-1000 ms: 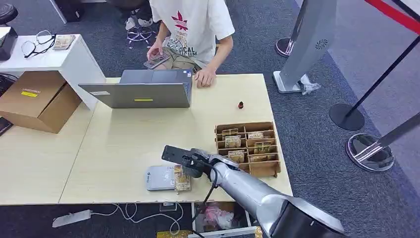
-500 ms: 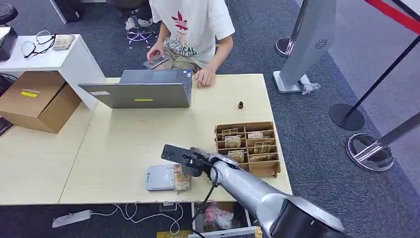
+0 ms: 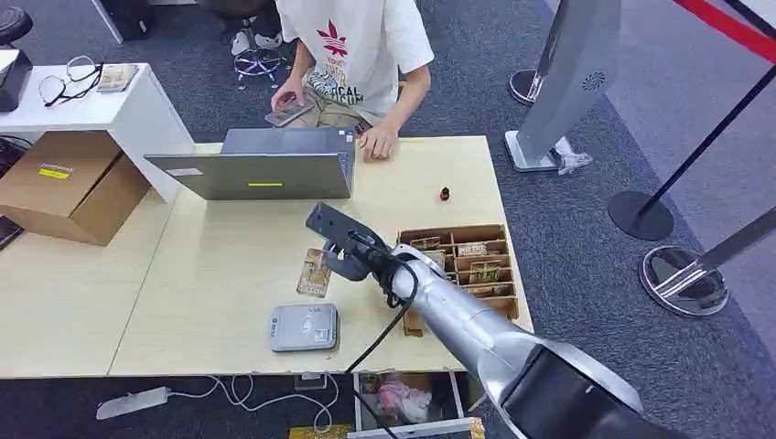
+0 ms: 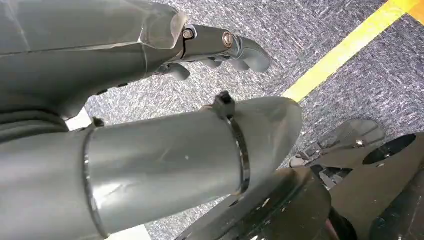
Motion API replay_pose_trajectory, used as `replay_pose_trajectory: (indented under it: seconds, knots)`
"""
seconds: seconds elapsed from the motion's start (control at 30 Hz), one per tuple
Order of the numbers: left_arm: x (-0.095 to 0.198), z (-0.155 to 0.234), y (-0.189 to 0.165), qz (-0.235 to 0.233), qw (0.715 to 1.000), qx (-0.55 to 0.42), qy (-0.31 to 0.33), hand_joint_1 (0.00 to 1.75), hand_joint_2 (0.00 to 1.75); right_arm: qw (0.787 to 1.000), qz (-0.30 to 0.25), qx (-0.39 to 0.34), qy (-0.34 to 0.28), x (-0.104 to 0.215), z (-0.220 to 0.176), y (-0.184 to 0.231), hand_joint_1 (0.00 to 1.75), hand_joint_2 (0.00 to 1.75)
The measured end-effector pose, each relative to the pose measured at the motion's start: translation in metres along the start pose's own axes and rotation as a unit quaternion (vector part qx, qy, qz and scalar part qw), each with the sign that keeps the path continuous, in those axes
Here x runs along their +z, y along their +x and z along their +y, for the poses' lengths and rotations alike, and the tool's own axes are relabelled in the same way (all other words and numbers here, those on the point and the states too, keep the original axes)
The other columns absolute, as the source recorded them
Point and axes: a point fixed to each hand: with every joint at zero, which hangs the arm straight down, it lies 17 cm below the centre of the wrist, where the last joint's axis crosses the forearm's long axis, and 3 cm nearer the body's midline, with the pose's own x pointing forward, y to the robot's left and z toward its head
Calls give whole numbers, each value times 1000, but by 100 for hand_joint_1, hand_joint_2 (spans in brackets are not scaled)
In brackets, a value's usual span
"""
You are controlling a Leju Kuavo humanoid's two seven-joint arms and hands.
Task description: Pass the card to the sensor for recognition and then transmit it.
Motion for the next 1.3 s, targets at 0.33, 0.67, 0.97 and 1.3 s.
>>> replay_pose_trajectory:
  seconds: [0.33, 0.67, 0.97, 1.3]
  knots:
    - [0, 1, 0, 1, 1000, 9, 4, 0, 0, 988, -99, -101, -61, 1, -49, 50, 175, 175]
    - [0, 1, -1, 4, 1000, 25, 9, 0, 0, 946, -223, -183, -144, 43, -77, 87, 175, 175]
    - [0, -1, -1, 8, 1000, 18, 8, 0, 0, 911, -292, -200, -211, 101, -93, 98, 175, 175]
    - [0, 0, -2, 11, 1000, 13, 9, 0, 0, 890, -329, -204, -241, 141, -95, 110, 175, 175]
